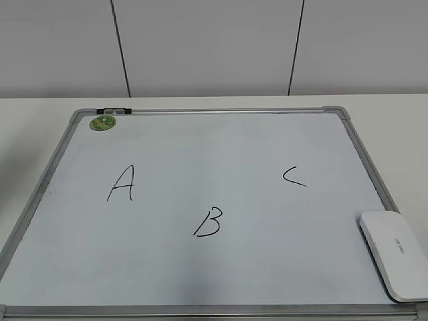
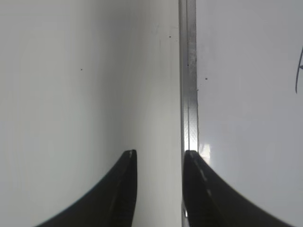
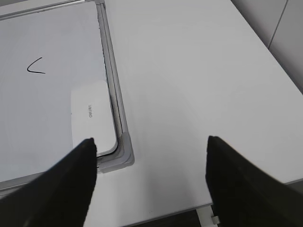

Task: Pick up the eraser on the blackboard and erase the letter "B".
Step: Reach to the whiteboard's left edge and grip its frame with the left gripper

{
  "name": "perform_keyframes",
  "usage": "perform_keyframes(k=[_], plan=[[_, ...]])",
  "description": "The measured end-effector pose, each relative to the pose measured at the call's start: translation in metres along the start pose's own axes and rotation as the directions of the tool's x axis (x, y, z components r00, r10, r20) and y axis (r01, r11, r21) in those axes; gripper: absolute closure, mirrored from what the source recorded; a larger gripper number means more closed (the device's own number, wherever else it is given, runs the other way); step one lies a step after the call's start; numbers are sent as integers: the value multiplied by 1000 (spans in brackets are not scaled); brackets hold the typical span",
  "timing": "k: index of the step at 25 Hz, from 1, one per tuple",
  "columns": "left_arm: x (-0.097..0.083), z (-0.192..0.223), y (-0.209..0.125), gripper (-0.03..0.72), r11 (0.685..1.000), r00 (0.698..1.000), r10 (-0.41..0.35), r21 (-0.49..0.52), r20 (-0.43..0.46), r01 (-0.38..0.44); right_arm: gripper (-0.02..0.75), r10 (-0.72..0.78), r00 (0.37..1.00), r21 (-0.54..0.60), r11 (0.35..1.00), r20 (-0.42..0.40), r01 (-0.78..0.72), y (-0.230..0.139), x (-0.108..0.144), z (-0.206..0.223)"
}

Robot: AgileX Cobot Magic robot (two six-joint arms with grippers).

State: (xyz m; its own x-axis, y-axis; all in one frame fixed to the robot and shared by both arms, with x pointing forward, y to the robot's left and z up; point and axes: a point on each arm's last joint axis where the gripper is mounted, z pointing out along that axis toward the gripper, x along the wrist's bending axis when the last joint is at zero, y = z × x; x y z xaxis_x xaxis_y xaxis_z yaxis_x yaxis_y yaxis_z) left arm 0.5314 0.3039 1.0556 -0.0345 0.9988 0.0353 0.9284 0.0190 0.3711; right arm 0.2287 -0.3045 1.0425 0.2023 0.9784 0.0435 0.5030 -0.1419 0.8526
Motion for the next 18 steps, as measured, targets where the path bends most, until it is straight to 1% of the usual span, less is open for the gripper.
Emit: perform_keyframes(k=[4,8,11,13,16,18], plan=[[-3,35,23,446,998,1000,-3,60,7,3,204,0,1000,0,1000,0,0,0,0,0],[-6,68,38,446,994,1000,-4,112,12,3,204,0,1000,0,1000,0,0,0,0,0],[-14,91,45,446,989,1000,13,147,17,-15,204,0,1000,0,1000,0,0,0,0,0],[-22,104,50,446,986,999,31,166,24,-35,204,0,1000,0,1000,0,0,0,0,0],[-32,124,50,446,977,998,55,206,31,-60,204,0,1000,0,1000,0,0,0,0,0],[-36,136,48,446,970,998,62,233,33,-68,204,0,1000,0,1000,0,0,0,0,0]])
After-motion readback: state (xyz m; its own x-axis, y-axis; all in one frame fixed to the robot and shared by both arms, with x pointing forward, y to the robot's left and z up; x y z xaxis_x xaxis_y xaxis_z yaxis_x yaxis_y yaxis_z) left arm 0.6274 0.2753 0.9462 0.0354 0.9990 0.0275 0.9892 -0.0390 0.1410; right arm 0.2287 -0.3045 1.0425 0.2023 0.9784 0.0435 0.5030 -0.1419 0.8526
